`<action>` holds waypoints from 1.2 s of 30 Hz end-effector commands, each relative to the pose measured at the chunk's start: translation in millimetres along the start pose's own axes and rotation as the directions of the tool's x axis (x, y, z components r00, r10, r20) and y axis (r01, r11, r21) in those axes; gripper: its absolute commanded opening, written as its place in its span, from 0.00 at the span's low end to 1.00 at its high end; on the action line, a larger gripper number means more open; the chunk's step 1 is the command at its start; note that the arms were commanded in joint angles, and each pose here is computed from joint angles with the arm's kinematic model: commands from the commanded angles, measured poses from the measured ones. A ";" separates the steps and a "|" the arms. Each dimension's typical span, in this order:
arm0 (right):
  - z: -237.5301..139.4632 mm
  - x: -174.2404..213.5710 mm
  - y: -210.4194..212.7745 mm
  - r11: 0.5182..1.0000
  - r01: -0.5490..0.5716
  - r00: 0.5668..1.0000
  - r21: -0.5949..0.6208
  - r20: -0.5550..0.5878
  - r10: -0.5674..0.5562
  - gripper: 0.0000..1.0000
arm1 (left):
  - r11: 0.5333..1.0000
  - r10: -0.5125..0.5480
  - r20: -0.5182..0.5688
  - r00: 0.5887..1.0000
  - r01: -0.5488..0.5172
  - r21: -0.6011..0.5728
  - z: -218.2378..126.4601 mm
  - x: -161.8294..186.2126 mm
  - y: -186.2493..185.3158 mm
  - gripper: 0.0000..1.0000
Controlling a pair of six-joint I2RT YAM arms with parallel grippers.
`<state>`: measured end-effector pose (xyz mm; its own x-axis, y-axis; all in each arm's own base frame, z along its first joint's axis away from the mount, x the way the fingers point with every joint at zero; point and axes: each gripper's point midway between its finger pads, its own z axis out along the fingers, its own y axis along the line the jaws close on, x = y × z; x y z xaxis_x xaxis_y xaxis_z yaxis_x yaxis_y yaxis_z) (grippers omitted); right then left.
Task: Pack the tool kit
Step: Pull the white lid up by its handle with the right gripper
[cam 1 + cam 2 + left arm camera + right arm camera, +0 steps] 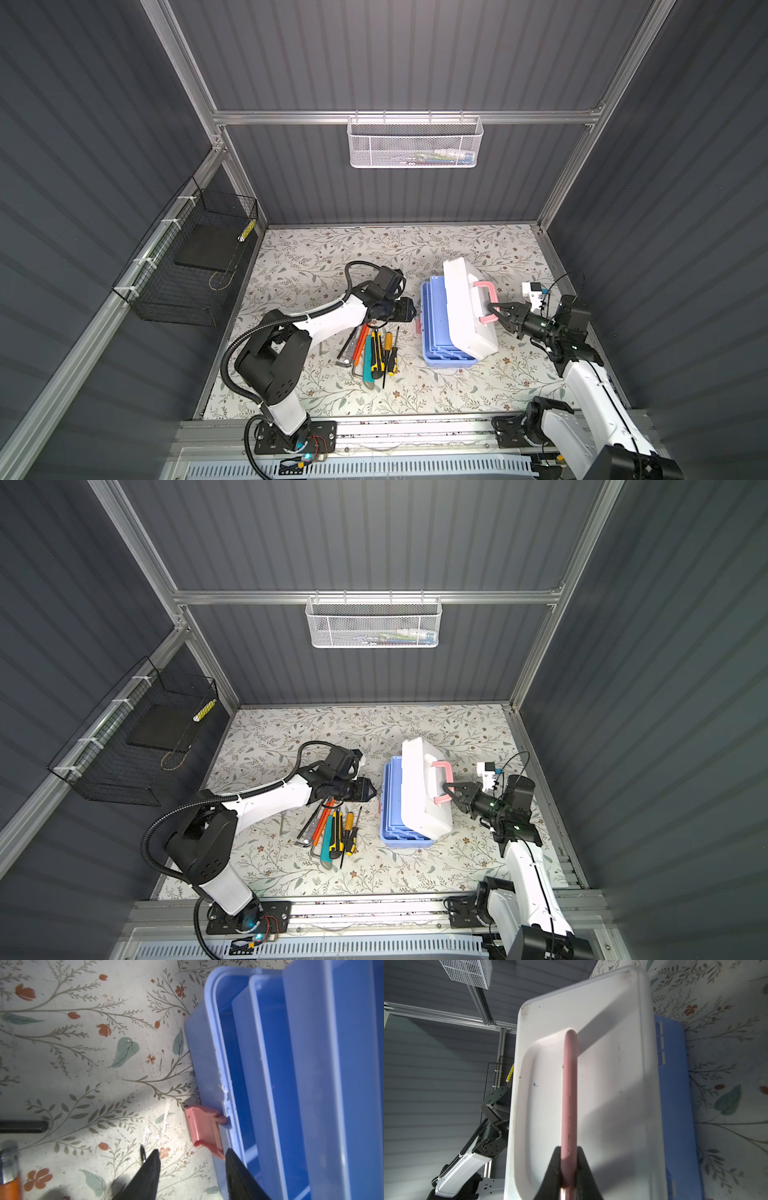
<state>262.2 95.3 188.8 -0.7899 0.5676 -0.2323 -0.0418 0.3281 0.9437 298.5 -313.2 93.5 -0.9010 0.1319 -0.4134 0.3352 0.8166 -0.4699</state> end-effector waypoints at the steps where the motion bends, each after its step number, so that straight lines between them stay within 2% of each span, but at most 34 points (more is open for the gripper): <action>1: -3.0 -4.4 21.5 0.994 0.088 0.996 -0.065 0.005 -0.087 0.00 | 0.999 0.012 -0.002 1.000 -0.012 0.039 -8.1 2.5 -4.6 0.53; 18: -2.6 -4.2 20.2 0.994 0.082 0.997 -0.070 0.006 -0.082 0.00 | 0.985 0.004 0.005 1.000 -0.005 0.173 5.3 -4.1 -26.9 0.54; 25: -2.2 -4.6 18.8 0.995 0.078 0.997 -0.066 0.007 -0.078 0.00 | 0.989 0.001 -0.013 1.000 0.001 0.149 13.4 2.2 -21.7 0.54; 36: -1.6 -2.0 12.9 0.996 0.072 0.997 -0.051 0.000 -0.072 0.00 | 0.985 0.021 -0.013 1.000 -0.018 0.170 19.5 6.3 -33.7 0.53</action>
<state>263.1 95.3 189.8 -0.7882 0.5713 -0.2289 -0.0430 0.3198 0.9465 287.4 -344.6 85.6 -0.8997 0.1594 -0.4063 0.3856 0.7265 -0.5688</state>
